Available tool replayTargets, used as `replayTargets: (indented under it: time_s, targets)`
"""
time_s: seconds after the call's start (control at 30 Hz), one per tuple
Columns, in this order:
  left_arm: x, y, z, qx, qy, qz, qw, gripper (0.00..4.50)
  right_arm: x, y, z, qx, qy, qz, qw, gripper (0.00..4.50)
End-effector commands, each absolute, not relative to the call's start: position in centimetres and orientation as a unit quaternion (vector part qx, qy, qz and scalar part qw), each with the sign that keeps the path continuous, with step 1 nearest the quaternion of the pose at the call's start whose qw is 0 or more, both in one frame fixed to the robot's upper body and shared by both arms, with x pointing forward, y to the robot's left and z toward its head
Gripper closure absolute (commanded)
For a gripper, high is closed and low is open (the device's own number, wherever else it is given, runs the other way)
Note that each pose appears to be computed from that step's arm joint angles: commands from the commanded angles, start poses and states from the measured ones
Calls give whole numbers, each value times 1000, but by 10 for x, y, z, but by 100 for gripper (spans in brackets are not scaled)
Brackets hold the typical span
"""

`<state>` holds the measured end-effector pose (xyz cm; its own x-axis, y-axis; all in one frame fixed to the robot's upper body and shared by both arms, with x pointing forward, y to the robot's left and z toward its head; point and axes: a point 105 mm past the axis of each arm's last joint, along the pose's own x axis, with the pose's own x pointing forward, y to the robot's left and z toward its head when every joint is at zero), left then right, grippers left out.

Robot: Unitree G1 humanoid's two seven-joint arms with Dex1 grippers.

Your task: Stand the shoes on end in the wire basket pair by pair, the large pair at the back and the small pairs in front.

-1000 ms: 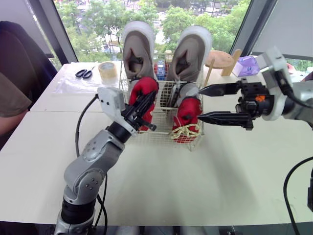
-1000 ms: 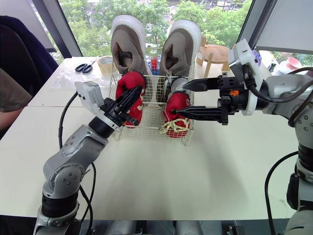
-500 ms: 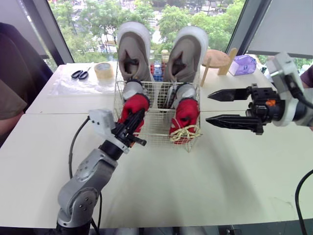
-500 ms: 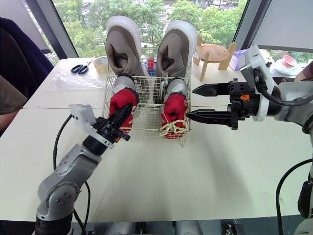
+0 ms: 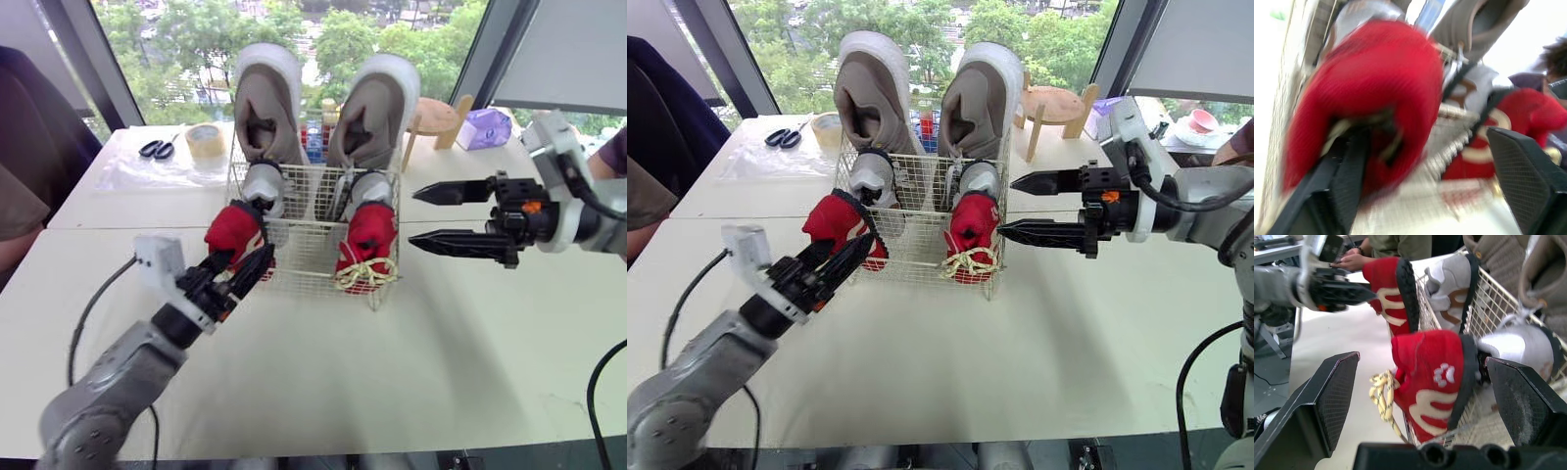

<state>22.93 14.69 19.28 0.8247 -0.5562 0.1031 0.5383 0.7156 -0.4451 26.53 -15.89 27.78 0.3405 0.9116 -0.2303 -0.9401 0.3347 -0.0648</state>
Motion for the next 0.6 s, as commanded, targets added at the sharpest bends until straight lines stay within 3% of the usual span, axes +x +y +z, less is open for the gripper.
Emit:
replayTargets:
  time_s: [0.03, 0.2, 0.6]
  targets:
    - [203, 149, 188, -228, 81, -342, 908, 64, 266, -167, 285, -93, 54, 558, 823, 0]
    - [179, 179, 160, -190, 171, -325, 910, 64, 271, -195, 289, -67, 49, 511, 856, 0]
    - [191, 216, 129, -156, 204, -285, 923, 64, 257, -212, 200, -25, 171, 469, 866, 0]
